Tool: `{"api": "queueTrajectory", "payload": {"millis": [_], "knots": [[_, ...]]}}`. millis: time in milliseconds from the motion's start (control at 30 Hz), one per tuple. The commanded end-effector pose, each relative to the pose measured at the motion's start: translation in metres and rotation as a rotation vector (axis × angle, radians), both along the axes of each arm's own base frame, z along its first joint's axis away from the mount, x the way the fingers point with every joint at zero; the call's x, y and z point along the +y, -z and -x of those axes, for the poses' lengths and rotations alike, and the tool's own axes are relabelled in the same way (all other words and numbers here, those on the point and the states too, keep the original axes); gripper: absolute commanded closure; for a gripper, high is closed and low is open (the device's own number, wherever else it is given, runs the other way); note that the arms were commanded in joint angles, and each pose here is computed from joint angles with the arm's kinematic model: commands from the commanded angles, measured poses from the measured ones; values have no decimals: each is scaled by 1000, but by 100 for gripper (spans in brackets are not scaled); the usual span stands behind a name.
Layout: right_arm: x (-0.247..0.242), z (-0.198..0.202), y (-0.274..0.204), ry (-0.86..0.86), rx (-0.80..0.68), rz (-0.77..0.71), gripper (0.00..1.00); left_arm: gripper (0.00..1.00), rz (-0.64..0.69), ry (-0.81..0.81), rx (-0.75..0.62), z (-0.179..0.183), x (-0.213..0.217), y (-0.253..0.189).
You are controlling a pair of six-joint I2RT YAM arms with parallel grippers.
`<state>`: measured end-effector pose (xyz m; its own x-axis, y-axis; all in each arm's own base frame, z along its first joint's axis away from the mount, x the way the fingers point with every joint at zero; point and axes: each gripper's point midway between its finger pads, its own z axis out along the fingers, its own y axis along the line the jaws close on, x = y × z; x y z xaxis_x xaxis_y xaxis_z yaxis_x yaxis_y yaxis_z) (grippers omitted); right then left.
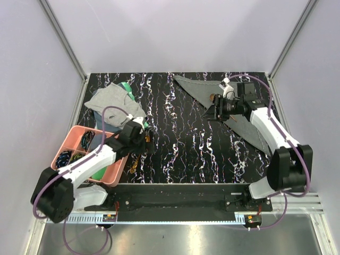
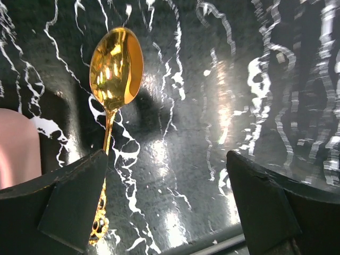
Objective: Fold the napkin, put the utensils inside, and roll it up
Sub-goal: Grab a utensil with the right arm
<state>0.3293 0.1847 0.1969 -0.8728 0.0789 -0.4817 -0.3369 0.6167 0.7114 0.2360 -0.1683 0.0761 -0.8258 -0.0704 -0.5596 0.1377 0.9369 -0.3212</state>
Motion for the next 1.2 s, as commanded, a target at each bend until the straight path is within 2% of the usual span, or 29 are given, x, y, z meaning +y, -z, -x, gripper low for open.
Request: {"api": "queueTrajectory", "payload": {"millis": [0,233,433,567,933,1167], "knots": [[3,25,-25,-29,-58,-59,46,3,-78,-66,-71,-17,2,10],[-1,38,-22,-19,-66,-47,44,2,-149,-90,-52,-18,13,31],[-1,39,-12,-19,-44,-47,44,1,-116,-49,-66,-21,3,40],[-1,39,-8,-12,-38,-47,44,1,-144,-59,-67,-22,8,47],[-3,35,4,5,-21,-30,44,1,-27,12,38,0,-33,63],[-5,40,14,18,-8,-19,44,1,111,57,74,11,-79,55]]}}
